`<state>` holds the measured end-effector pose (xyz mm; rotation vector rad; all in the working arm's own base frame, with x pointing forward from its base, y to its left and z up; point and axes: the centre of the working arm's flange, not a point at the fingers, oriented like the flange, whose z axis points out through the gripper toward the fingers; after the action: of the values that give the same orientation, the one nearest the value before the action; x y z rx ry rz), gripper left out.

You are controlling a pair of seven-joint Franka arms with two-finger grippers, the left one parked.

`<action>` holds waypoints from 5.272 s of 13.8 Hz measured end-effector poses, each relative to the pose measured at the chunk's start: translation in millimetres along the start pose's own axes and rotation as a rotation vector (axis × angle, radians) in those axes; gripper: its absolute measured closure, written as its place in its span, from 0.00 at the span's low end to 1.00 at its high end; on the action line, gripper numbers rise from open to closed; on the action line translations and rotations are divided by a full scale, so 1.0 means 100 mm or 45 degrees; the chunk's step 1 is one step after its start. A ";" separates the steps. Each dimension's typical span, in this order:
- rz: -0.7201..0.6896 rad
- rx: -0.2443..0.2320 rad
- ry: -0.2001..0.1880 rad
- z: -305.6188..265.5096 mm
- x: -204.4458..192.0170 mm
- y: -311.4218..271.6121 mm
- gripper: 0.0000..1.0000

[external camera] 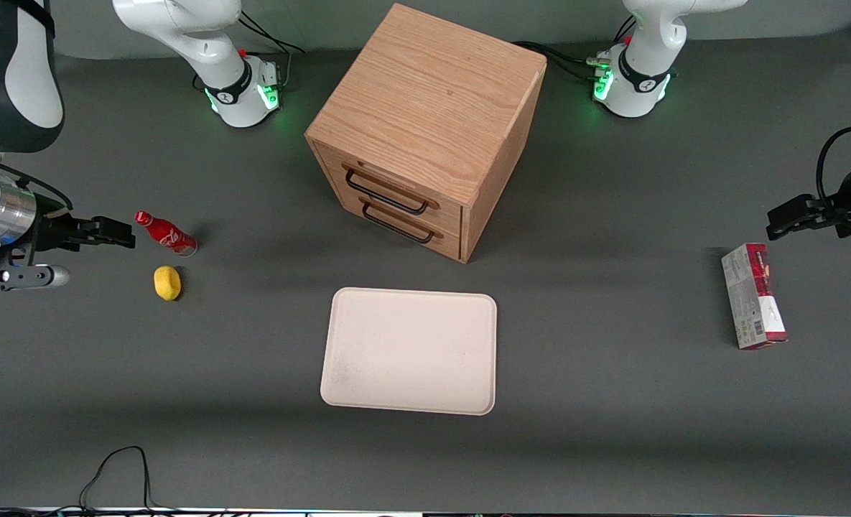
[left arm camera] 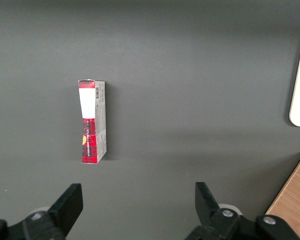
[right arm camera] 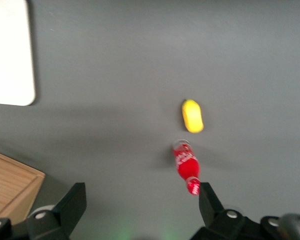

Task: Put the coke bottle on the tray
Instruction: 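Move the open right gripper toward the red Coca-Cola bottle, then lower the right gripper around the bottle's body, then close the right gripper on the red bottle, then carry the held bottle with the right gripper over the cream tray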

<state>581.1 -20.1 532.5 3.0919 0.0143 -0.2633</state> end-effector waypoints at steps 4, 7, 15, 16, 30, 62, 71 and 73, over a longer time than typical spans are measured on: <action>-0.024 0.003 0.002 -0.05 -0.36 0.68 0.00; -0.034 0.005 0.010 -0.10 -0.62 0.69 0.00; -0.074 -0.016 0.105 0.67 -1.09 0.61 0.00; -0.073 -0.013 0.105 0.81 -1.13 0.62 0.00; -0.048 -0.013 0.271 2.02 -1.22 0.70 0.00; -0.070 -0.042 0.268 1.83 -0.98 0.70 0.70; -0.064 -0.063 0.135 0.18 -0.01 0.58 0.70; -0.059 -0.072 0.118 0.04 0.14 0.56 0.70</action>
<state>595.3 -75.9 528.3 3.0473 0.0942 -0.1191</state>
